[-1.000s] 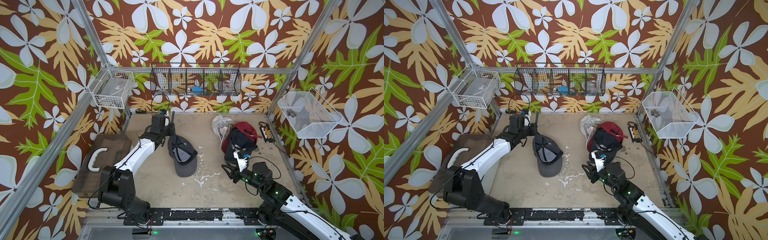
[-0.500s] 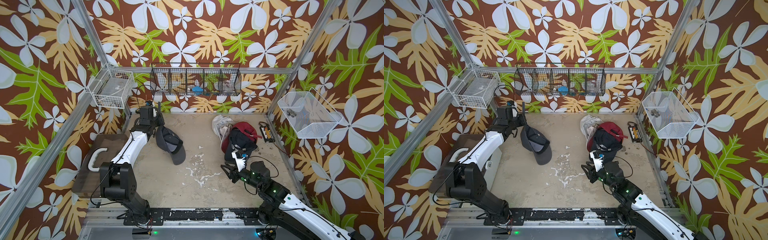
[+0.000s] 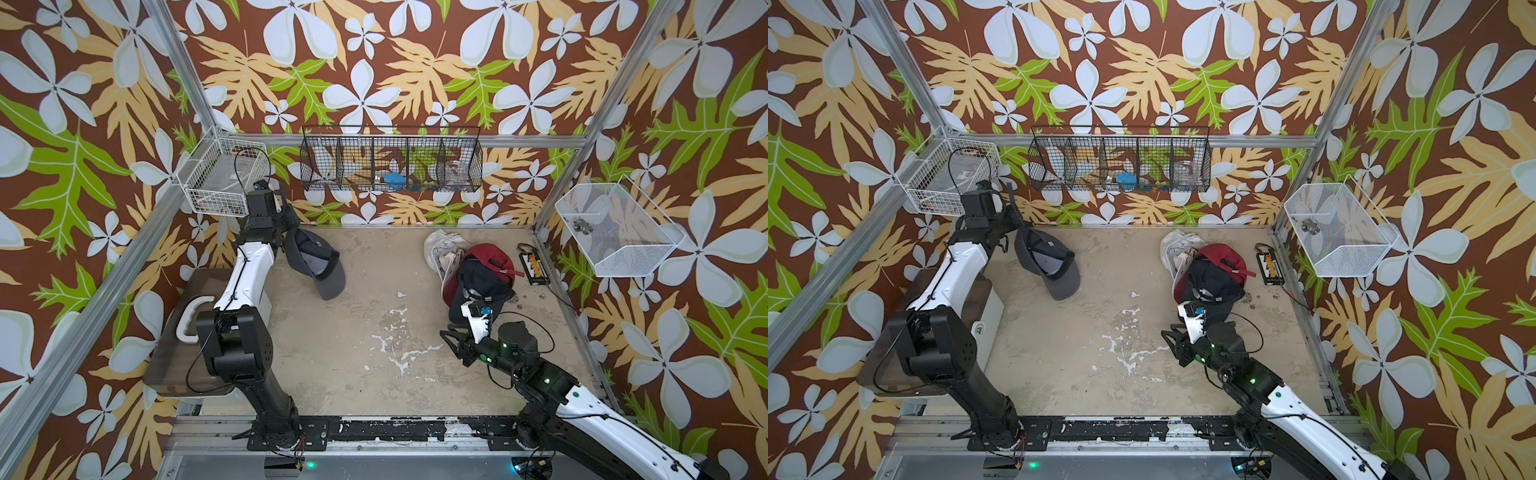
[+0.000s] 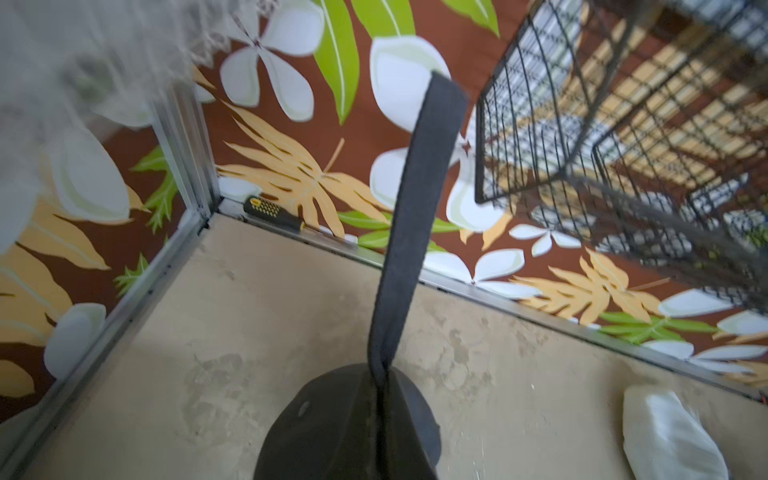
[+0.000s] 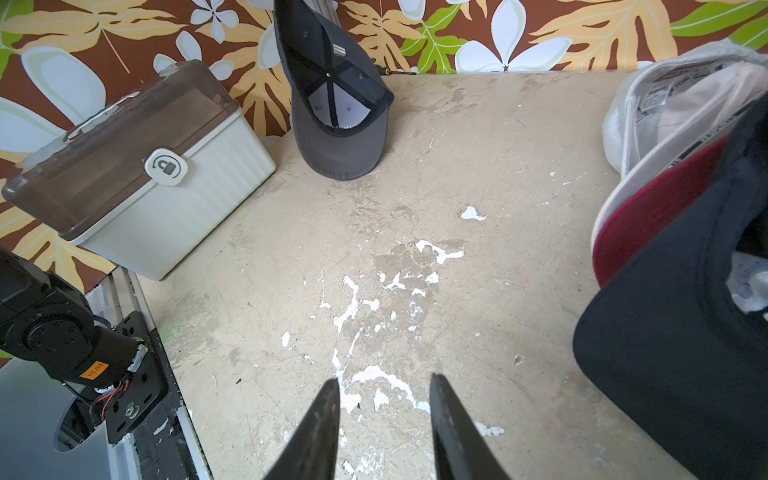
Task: Open the adjustable buckle of the baseball cap
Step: Place the baseball cap at the corner of the board.
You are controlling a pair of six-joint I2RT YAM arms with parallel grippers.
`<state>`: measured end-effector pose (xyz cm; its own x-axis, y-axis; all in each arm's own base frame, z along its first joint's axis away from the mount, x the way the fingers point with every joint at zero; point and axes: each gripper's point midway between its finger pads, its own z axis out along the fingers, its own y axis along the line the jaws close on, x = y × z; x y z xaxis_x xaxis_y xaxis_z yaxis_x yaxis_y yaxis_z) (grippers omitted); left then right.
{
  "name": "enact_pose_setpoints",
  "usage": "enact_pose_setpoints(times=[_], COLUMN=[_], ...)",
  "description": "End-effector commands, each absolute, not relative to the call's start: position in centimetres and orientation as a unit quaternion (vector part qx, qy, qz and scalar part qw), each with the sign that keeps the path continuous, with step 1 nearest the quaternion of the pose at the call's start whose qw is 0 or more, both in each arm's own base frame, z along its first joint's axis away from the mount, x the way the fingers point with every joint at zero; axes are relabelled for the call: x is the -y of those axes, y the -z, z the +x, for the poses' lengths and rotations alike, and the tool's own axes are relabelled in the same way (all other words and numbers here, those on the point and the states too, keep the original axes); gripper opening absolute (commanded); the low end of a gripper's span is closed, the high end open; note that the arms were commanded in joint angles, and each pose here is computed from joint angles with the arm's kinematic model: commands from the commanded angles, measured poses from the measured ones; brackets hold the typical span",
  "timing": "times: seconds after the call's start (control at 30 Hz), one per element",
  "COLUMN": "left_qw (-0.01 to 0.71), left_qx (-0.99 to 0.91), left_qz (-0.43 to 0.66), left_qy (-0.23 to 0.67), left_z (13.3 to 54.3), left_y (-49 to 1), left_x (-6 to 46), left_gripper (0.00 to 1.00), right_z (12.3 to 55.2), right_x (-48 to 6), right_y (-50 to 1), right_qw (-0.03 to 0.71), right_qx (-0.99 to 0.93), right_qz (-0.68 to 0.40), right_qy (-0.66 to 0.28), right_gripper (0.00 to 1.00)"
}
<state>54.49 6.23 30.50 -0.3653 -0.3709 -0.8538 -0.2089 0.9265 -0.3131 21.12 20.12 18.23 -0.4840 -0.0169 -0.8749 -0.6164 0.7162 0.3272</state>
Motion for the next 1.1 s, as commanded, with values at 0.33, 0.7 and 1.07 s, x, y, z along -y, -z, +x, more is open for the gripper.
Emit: enact_pose_setpoints(times=[0.33,0.7,1.07], left_qw=[0.565,0.605,0.562], left_qx=[-0.805,-0.782,-0.802], left_qz=[-0.163,-0.094,0.078], left_qy=[0.081,0.118,0.187], left_z=[52.7,48.2,43.7], left_y=[-33.9,-39.2,-36.3], left_x=[-4.9,1.4,17.0], left_gripper=[1.00,1.00,0.99], right_z=[21.1,21.4,22.1], right_x=[-20.4,-18.2,-12.3], right_y=[-18.5,-22.3,-28.9], right_qw=[0.470,0.518,0.585], right_qx=[-0.795,-0.783,-0.781], right_qz=[-0.203,-0.166,-0.070], right_qy=[-0.326,-0.301,-0.206], right_gripper=[0.37,0.39,0.40])
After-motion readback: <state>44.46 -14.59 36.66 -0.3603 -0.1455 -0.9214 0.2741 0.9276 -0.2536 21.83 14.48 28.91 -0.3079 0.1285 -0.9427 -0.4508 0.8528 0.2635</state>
